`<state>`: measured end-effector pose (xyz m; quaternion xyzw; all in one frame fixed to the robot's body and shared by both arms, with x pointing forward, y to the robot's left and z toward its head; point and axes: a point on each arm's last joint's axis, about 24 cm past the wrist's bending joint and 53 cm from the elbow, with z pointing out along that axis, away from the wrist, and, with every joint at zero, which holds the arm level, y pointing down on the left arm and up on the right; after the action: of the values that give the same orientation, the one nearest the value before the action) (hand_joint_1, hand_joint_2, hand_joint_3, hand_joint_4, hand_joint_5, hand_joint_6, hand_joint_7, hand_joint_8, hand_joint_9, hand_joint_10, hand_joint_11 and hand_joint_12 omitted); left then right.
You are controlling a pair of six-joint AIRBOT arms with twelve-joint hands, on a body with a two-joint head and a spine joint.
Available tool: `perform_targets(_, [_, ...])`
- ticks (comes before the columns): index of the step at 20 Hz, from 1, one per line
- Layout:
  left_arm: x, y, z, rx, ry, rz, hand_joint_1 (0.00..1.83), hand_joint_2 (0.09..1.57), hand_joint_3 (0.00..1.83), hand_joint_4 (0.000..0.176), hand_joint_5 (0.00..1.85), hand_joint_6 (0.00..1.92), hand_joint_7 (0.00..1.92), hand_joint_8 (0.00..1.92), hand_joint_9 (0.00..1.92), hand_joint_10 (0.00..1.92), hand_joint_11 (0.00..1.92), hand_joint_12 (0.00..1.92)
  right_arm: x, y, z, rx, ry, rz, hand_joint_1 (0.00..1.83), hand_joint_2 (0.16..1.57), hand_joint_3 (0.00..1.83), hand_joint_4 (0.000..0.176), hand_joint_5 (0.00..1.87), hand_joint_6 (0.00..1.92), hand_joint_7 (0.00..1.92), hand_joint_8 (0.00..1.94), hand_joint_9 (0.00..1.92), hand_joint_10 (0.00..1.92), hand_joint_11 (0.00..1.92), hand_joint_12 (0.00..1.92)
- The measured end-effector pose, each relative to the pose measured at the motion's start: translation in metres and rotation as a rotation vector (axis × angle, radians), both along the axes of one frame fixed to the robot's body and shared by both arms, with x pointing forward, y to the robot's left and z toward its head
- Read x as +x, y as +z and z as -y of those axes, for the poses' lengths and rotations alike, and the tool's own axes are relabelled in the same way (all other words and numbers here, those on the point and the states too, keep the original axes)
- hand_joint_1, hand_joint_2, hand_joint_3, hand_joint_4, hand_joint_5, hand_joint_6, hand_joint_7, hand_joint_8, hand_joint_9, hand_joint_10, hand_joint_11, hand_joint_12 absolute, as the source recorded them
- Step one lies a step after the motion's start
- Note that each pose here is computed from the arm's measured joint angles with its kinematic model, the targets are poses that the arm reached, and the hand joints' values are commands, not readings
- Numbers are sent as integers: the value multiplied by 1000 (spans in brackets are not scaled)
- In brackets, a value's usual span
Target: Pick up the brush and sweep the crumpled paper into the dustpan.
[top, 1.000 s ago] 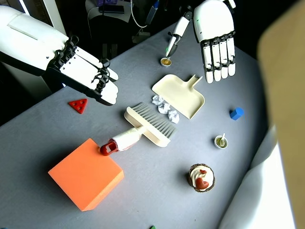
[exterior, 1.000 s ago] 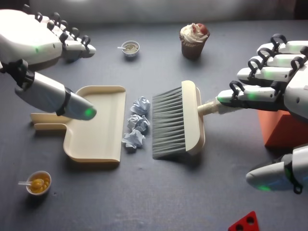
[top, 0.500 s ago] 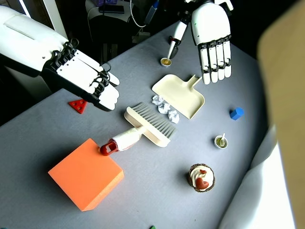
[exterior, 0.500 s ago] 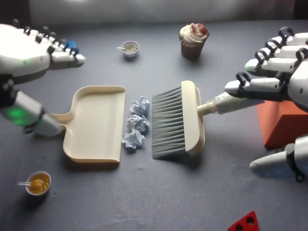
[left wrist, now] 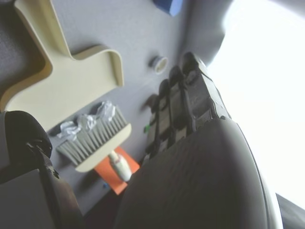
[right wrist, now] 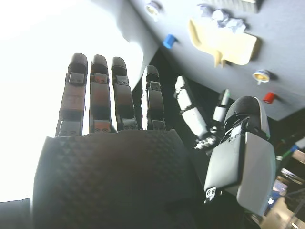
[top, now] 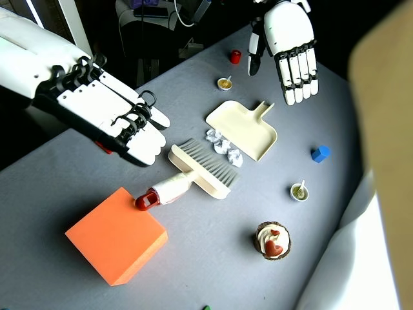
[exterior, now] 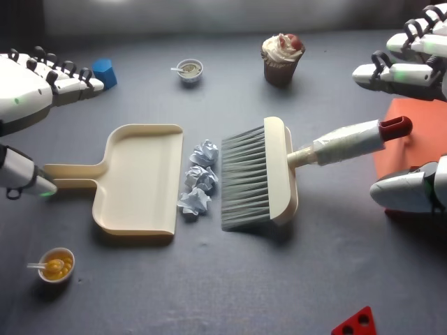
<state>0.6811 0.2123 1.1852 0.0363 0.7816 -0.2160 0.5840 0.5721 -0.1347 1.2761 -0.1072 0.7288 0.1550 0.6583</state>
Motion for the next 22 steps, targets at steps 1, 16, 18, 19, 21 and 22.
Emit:
perform_targets(1, [0, -1, 1, -7, 13, -2, 895, 939, 6, 0, 120, 4, 190, 3, 201, 4, 209, 45, -3, 4, -2, 0, 3, 19, 0, 944, 7, 0, 119, 0, 130, 0, 140, 0, 133, 14])
perform_targets(16, [11, -36, 0, -2, 157, -22, 747, 1001, 5, 0, 271, 11, 232, 0, 204, 0, 198, 23, -19, 16, 20, -153, -114, 160, 0, 966, 0, 0, 148, 0, 171, 0, 173, 0, 159, 10])
perform_targets(18, [9, -44, -1, -5, 160, -33, 750, 1007, 6, 0, 270, 7, 226, 2, 200, 0, 202, 24, -21, 11, 20, -164, -116, 148, 0, 963, 0, 0, 133, 0, 150, 0, 145, 0, 141, 2])
perform_targets(19, [9, -47, 0, -5, 161, -35, 757, 999, 1, 0, 300, 16, 242, 8, 210, 4, 215, 29, -21, 11, 20, -163, -119, 148, 0, 963, 0, 0, 129, 0, 146, 0, 142, 1, 132, 0])
perform_targets(21, [9, -51, 0, 0, 162, -36, 749, 998, 0, 0, 304, 10, 249, 6, 224, 6, 232, 34, -22, 12, 21, -168, -129, 155, 0, 961, 0, 0, 132, 3, 156, 5, 160, 8, 148, 8])
perform_targets(22, [9, -52, -2, 2, 170, -37, 731, 1008, 4, 0, 268, 1, 225, 0, 201, 1, 197, 19, -25, 14, 21, -162, -136, 156, 0, 973, 3, 0, 135, 4, 156, 4, 156, 6, 145, 6])
